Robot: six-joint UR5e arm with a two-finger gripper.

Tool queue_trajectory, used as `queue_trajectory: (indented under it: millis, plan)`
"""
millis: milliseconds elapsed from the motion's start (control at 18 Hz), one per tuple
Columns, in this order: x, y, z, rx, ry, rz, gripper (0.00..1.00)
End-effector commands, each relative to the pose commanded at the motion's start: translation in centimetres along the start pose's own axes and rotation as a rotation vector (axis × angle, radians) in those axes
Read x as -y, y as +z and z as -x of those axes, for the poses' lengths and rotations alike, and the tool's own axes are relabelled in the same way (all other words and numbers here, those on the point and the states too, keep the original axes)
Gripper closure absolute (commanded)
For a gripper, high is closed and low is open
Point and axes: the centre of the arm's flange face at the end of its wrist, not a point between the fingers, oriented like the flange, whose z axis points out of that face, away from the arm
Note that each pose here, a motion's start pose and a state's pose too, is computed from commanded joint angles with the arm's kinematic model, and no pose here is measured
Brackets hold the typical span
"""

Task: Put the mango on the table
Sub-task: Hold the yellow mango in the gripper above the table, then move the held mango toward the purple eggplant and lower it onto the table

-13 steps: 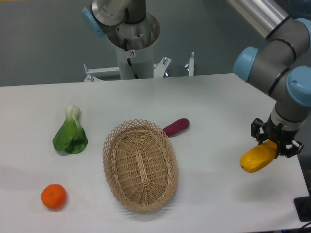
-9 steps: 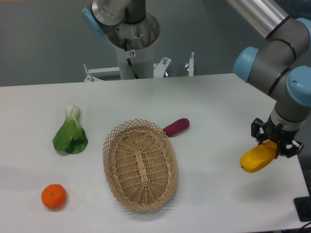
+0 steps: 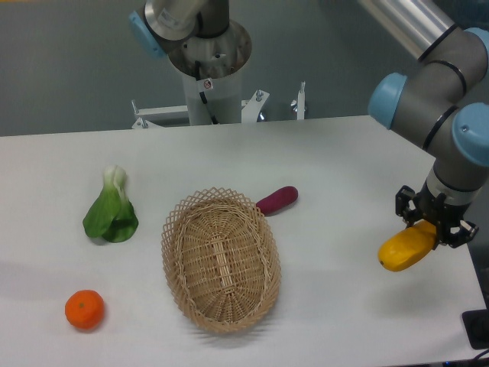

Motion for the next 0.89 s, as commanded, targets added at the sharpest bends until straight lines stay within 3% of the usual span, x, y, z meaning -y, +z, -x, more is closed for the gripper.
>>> queue_trajectory:
  millis: [167,333,556,889]
  plan:
    - [-0.1,0.5,-1.9,-0.023,0.01,0.004,0.84]
    - [-0.1,2.5,-5.7,-0.068,0.09,0.013,0.84]
    - [-0.5,5.5,-9.8,0.011,0.103,0.019,0.82]
    - [1.7,8.5,-13.3,-0.038,0.135,0.02,0.76]
